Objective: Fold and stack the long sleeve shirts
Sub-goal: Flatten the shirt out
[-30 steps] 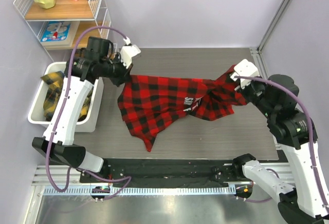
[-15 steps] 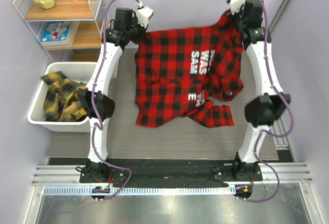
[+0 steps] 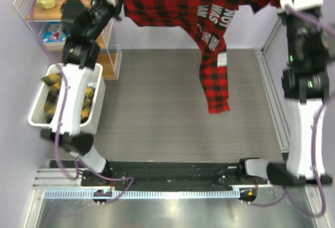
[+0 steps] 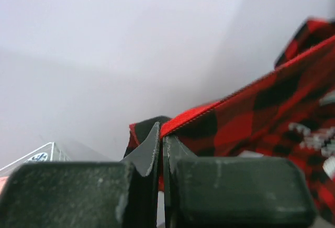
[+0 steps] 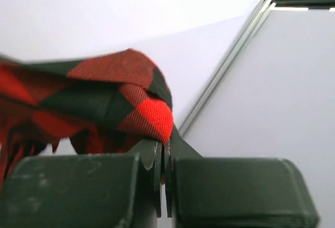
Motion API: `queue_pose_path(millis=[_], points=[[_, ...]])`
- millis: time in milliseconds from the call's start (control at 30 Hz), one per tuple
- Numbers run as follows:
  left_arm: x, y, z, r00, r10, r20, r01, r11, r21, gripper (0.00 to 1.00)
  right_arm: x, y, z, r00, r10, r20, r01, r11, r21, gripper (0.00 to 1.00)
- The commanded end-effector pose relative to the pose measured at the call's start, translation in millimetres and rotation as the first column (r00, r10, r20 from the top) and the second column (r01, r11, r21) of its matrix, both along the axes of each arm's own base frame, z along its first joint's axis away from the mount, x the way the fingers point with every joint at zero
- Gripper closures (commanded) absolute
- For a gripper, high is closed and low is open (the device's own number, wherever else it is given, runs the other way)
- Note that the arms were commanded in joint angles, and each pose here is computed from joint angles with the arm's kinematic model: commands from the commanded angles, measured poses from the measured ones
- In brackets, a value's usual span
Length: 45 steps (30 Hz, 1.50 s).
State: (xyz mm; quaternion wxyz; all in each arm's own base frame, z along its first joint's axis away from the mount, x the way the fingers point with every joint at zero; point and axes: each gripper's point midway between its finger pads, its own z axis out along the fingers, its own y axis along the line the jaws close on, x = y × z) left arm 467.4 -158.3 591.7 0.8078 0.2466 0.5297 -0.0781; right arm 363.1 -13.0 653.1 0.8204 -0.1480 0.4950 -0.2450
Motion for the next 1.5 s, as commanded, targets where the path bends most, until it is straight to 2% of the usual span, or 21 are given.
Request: queue_pose_path(millis=[0,67,100,133,167,200,267,300,333,400,467,600,633,667,733,800,833,900,1000,1133,1467], points=[[-16.9,-3.8,-139.7,0.962,-0.094,-0.257,0.140,0.976,0.168,1.00,-28.9,3.2,-82.9,0.988,-0.007,-0.152,-0.019,0.986,-0.167,0.99],[-57.5,1.5,-174.6,0.951,-0.114,-0.287,0.197,0.939,0.281,1.00,-68.9,18.5,-122.5,0.968,0.054,-0.245,-0.119,0.958,-0.259,0.99],[-69.5,5.5,-201.0,0.932,-0.101,-0.349,0.209,0.935,0.286,1.00,-68.1,21.9,-191.3,0.901,0.065,-0.428,-0.187,0.951,-0.248,0.99],[-85.2,6.9,-253.8,0.886,-0.107,-0.451,0.266,0.914,0.306,1.00,-81.6,25.8,-218.9,0.861,0.083,-0.503,-0.232,0.942,-0.242,0.99],[-112.5,7.7,-257.9,0.880,-0.137,-0.454,0.310,0.890,0.333,1.00,-99.0,28.6,-242.2,0.823,0.082,-0.562,-0.278,0.921,-0.272,0.99],[-137.0,8.7,-286.2,0.830,-0.150,-0.538,0.374,0.864,0.336,1.00,-131.5,33.4,-289.8,0.726,0.100,-0.680,-0.354,0.902,-0.245,0.99],[-181.4,14.1,-336.0,0.761,-0.167,-0.627,0.462,0.818,0.343,0.97,-167.7,36.4,-331.5,0.639,0.070,-0.766,-0.470,0.824,-0.317,0.89],[-202.7,14.3,-356.2,0.726,-0.184,-0.662,0.523,0.772,0.360,0.79,-205.2,40.1,-372.1,0.515,0.074,-0.854,-0.560,0.783,-0.269,0.58],[-237.9,22.5,-397.2,0.620,-0.151,-0.770,0.595,0.731,0.335,0.64,-221.0,40.0,-385.8,0.471,0.058,-0.880,-0.605,0.748,-0.274,0.37],[-266.7,30.4,-408.6,0.602,-0.146,-0.785,0.638,0.679,0.363,0.33,-244.6,37.6,-404.1,0.402,0.022,-0.915,-0.664,0.695,-0.275,0.01],[-288.9,36.0,-413.9,0.555,-0.134,-0.821,0.664,0.665,0.341,0.21,-237.5,38.7,-399.4,0.386,0.033,-0.922,-0.659,0.709,-0.251,0.00],[-268.8,37.5,-408.5,0.568,-0.085,-0.818,0.616,0.704,0.354,0.20,-195.4,54.5,-379.3,0.271,0.174,-0.947,-0.577,0.817,-0.015,0.00],[-260.5,35.7,-409.1,0.564,-0.072,-0.823,0.602,0.718,0.349,0.20,-175.6,61.9,-387.7,0.182,0.219,-0.959,-0.559,0.825,0.082,0.00],[-239.3,36.1,-403.9,0.602,-0.035,-0.797,0.553,0.739,0.385,0.22,-155.8,64.3,-381.2,0.202,0.245,-0.948,-0.530,0.842,0.105,0.00],[-217.1,26.9,-425.3,0.520,0.023,-0.854,0.531,0.774,0.344,0.23,-120.6,70.8,-402.0,0.090,0.317,-0.944,-0.395,0.882,0.258,0.00],[-182.1,18.7,-443.3,0.462,0.099,-0.882,0.488,0.802,0.345,0.31,-86.2,72.9,-415.7,0.055,0.342,-0.938,-0.315,0.898,0.309,0.09],[-172.8,10.9,-449.9,0.436,0.111,-0.893,0.492,0.801,0.340,0.34,-68.5,74.5,-440.7,-0.032,0.364,-0.931,-0.222,0.906,0.361,0.18],[-142.8,0.0,-469.1,0.387,0.166,-0.907,0.469,0.812,0.348,0.40,-43.9,69.4,-454.3,-0.043,0.355,-0.934,-0.139,0.924,0.357,0.23],[-114.2,-13.1,-481.8,0.393,0.224,-0.892,0.461,0.791,0.402,0.46,-17.6,59.5,-493.4,-0.079,0.322,-0.944,-0.027,0.946,0.324,0.26],[-101.6,-12.4,-531.4,0.334,0.347,-0.877,0.497,0.725,0.476,0.55,0.6,40.9,-542.1,-0.114,0.263,-0.958,0.081,0.964,0.255,0.29],[-189.4,42.1,-587.7,0.159,0.505,-0.848,0.644,0.598,0.477,0.81,-86.8,9.7,-630.7,-0.391,0.211,-0.896,0.161,0.974,0.159,0.56]])
